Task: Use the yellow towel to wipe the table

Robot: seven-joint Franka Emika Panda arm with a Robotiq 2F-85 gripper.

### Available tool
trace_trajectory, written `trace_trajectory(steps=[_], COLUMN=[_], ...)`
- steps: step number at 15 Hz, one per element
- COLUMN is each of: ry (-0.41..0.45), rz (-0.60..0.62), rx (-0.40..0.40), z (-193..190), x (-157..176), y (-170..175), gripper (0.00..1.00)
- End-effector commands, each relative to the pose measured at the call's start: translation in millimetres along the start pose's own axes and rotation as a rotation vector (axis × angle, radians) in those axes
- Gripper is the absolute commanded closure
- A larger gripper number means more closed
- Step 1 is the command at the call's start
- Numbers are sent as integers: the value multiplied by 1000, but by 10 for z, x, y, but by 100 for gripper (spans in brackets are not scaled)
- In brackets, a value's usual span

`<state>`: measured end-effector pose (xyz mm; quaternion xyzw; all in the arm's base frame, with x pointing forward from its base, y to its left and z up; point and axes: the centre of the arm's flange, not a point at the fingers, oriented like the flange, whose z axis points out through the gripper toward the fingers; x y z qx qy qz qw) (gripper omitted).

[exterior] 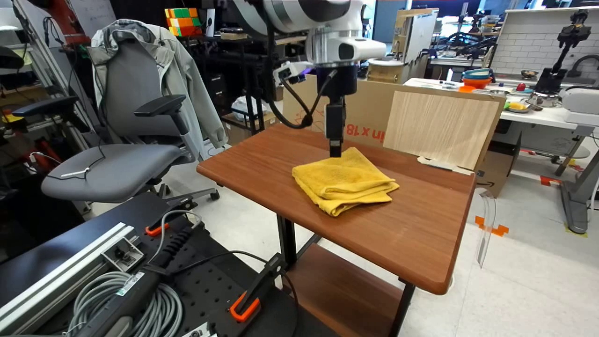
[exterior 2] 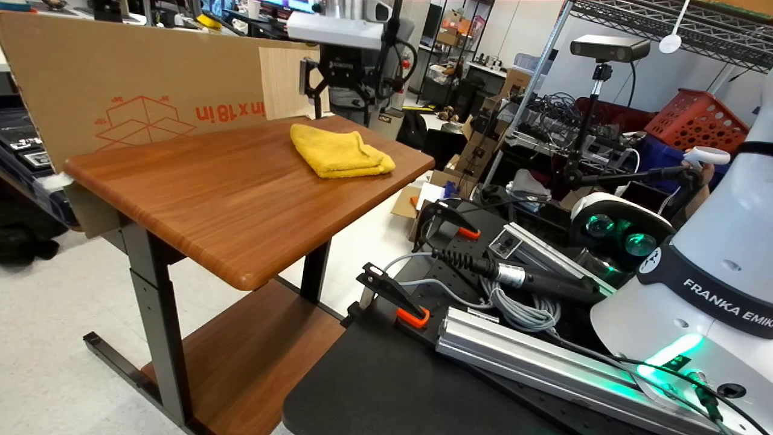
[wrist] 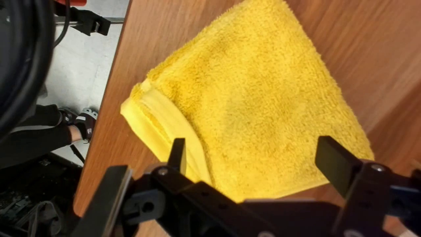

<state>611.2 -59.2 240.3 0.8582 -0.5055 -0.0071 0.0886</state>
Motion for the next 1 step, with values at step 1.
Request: trace_trajectory(steps=[1], ry=[0], rz=[-1], rx=[14], z=[-125], x=[0], y=[58], gripper=[0])
